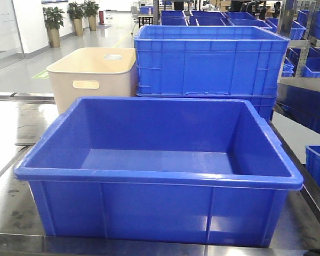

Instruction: Pick red and yellow blocks into blue bin

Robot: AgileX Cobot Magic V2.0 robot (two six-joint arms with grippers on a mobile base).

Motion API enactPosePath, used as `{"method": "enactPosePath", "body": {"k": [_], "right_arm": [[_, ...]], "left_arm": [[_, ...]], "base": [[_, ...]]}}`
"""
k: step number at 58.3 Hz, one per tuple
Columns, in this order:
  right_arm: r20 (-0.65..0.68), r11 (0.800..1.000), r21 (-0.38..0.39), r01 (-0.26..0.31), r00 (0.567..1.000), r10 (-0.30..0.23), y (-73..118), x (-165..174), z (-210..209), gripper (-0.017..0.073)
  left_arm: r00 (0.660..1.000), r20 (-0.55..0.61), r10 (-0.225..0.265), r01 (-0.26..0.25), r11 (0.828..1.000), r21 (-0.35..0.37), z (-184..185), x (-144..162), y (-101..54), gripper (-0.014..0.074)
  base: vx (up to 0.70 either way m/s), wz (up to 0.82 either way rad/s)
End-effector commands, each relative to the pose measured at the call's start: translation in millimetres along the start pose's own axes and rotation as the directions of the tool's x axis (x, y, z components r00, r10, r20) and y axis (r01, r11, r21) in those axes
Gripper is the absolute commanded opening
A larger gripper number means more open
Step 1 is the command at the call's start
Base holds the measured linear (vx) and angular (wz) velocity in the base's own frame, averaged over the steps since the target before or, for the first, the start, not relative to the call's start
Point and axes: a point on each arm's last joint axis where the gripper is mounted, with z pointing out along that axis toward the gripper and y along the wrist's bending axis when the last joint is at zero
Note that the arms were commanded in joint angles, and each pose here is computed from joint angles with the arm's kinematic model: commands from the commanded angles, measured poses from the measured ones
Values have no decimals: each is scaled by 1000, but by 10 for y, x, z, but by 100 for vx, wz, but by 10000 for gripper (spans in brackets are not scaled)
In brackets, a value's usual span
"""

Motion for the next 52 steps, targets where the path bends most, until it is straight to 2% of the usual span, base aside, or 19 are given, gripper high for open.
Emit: {"method": "enactPosePath", "body": {"k": [1,4,10,19,28,36,42,52], "right_arm": [[97,1000,23,8,995,-10,-21,-132,-75,-10],[97,1000,23,8,995,-10,-21,-132,-75,-10],[97,1000,23,8,995,-10,-21,-132,-75,-10],[97,1000,21,6,995,-8,-20,-132,-75,-10],[97,1000,21,6,995,-8,-20,-132,-75,-10],[97,1000,21,6,995,-8,-20,-132,-75,-10],[93,1000,20,6,996,-8,-19,-128,-75,-10],[95,1000,20,5,995,-7,-19,-130,-75,-10]], "left_arm": [[994,109,18,-17,1000,-9,-77,-135,-2,-6],[990,133,52,-46,998,-47,-133,-129,21,-6],[978,197,68,-43,991,-125,-189,-81,71,-5],[949,307,70,6,971,-240,-192,190,136,-4],[924,374,78,51,945,-323,-113,536,182,-1],[890,444,102,78,927,-368,-56,802,200,-1],[877,473,88,104,925,-366,14,885,225,-1],[852,513,107,115,917,-382,92,1005,257,-1]], "base": [[0,0],[0,0],[0,0],[0,0],[0,0],[0,0],[0,0],[0,0]]}}
